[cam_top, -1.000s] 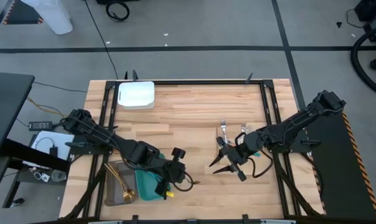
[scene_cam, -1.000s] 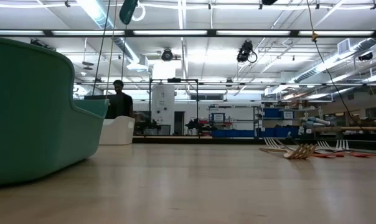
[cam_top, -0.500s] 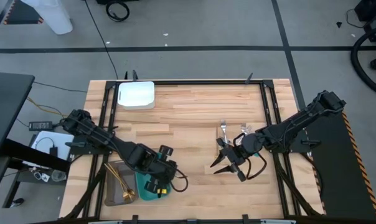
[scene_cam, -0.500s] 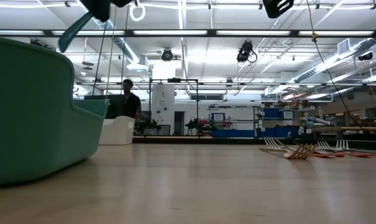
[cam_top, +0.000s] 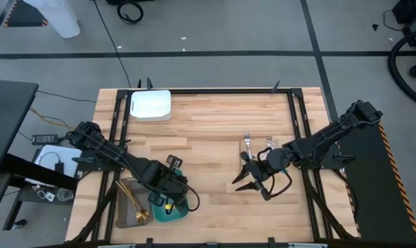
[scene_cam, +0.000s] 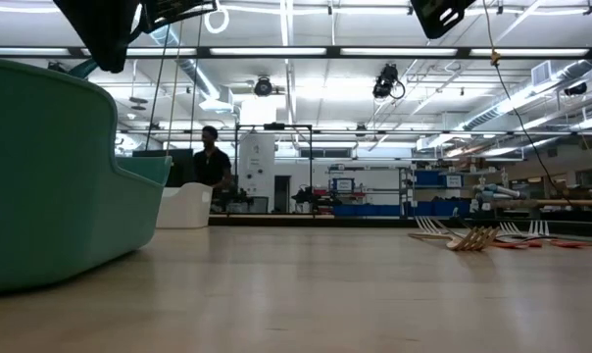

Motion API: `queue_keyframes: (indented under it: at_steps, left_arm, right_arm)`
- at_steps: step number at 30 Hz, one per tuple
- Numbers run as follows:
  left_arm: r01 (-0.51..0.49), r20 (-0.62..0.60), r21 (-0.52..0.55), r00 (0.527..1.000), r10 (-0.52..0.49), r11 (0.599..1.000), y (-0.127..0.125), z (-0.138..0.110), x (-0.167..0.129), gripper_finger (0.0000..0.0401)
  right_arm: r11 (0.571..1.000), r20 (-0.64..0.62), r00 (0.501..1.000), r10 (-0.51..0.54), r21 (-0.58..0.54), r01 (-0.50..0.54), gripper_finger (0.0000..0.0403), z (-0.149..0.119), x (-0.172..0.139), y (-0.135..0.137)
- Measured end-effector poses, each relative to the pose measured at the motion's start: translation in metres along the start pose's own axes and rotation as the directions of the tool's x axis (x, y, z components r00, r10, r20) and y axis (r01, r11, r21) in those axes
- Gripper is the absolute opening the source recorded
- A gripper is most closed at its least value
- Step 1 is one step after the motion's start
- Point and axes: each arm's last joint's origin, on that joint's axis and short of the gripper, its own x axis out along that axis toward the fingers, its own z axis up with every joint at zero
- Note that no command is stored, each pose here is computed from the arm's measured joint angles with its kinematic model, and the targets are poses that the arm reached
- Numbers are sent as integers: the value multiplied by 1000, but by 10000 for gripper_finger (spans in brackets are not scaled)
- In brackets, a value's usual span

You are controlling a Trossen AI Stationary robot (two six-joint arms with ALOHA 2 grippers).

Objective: Sort silverware by color (type)
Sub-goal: Put the blue fork into the green bin

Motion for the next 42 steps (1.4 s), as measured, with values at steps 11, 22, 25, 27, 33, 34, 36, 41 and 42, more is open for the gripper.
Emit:
queue_keyframes:
  at_steps: [11, 22, 25, 27, 33, 34, 36, 41, 42]
  left_arm:
    - [-66, -12, 192, 998, 69, 979, 0, -1, 0, 14]
    - [-38, -127, 257, 989, 73, 966, -8, 0, 16, 15]
    - [-26, -136, 265, 989, 64, 964, -10, 0, 17, 15]
    - [-20, -146, 270, 987, 62, 963, -12, 0, 19, 15]
    - [-2, -176, 337, 982, 65, 941, -23, 2, 26, 15]
    - [2, -186, 344, 980, 66, 939, -25, 3, 29, 15]
    - [25, -215, 354, 975, 55, 935, -31, 4, 36, 15]
    - [116, -294, 313, 956, -20, 943, -40, 8, 53, 15]
    - [131, -306, 306, 951, -33, 943, -41, 8, 55, 15]
  right_arm:
    - [999, -16, 999, -32, -1, 32, 135, -2, 0, -1]
    - [999, -33, 999, -42, -7, 42, 135, -4, 0, -2]
    - [999, -33, 999, -42, -7, 42, 135, -4, 0, -2]
    - [999, -33, 999, -42, -7, 42, 135, -4, 0, -2]
    - [998, -34, 997, -65, -10, 65, 135, -4, 0, -2]
    - [998, -34, 997, -68, -10, 67, 135, -4, 0, -2]
    - [998, -37, 997, -69, -10, 69, 135, -4, 0, -2]
    - [998, -36, 997, -69, -10, 69, 135, -4, 0, -2]
    - [998, -36, 997, -69, -10, 68, 135, -4, 0, -2]
